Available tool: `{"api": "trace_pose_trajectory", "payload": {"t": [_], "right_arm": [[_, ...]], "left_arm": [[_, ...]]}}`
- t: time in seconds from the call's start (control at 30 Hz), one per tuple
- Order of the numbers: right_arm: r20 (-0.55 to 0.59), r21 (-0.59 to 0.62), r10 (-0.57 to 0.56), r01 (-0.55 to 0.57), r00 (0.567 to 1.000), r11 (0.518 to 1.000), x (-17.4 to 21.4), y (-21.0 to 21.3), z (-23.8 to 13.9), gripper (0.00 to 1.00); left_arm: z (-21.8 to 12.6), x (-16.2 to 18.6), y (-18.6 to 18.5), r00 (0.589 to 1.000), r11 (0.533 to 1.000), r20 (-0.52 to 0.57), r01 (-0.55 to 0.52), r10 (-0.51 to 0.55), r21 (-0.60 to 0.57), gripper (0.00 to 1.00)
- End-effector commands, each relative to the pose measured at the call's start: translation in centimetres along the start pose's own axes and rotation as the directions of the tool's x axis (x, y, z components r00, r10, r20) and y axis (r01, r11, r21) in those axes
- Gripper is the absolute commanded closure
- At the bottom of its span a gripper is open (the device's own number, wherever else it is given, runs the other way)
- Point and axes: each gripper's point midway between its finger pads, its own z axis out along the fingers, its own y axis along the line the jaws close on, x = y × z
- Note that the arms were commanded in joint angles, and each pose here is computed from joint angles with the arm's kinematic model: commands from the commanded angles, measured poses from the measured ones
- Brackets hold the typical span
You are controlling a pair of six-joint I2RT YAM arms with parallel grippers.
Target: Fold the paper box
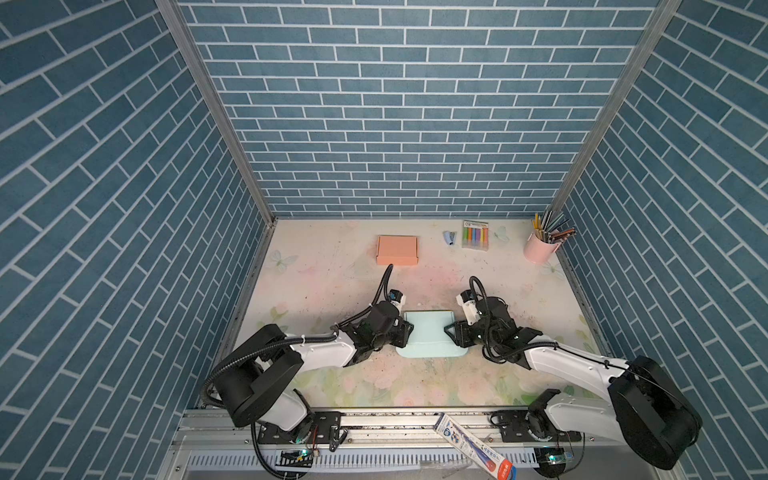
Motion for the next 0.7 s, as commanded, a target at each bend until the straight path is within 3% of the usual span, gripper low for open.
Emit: {"api": "trace_pose_trajectory", "payload": {"t": [0.0,0.47,0.67], "right_arm": [[-0.003,-0.023,-0.003,0.003,1.000,1.000,-0.4,0.4,0.5,0.55],[0.022,0.007,-0.077,0.077,0.997,0.997,-4.2,0.9,2.2,0.54],[0.022,0.058,-0.056,0.054,0.998,0.997,-4.2,-0.2,1.9,0.45]], "left_arm": [[0.4,0.4,1.0,1.000,1.000,-0.018,0.003,-0.003,-0.025,0.61],[0.7,-2.4,2.2,0.999,1.000,0.027,0.028,-0.028,-0.009,0.66],[0.5,-3.0,3.4,0.999,0.999,0.034,0.030,-0.029,-0.044,0.62]]}}
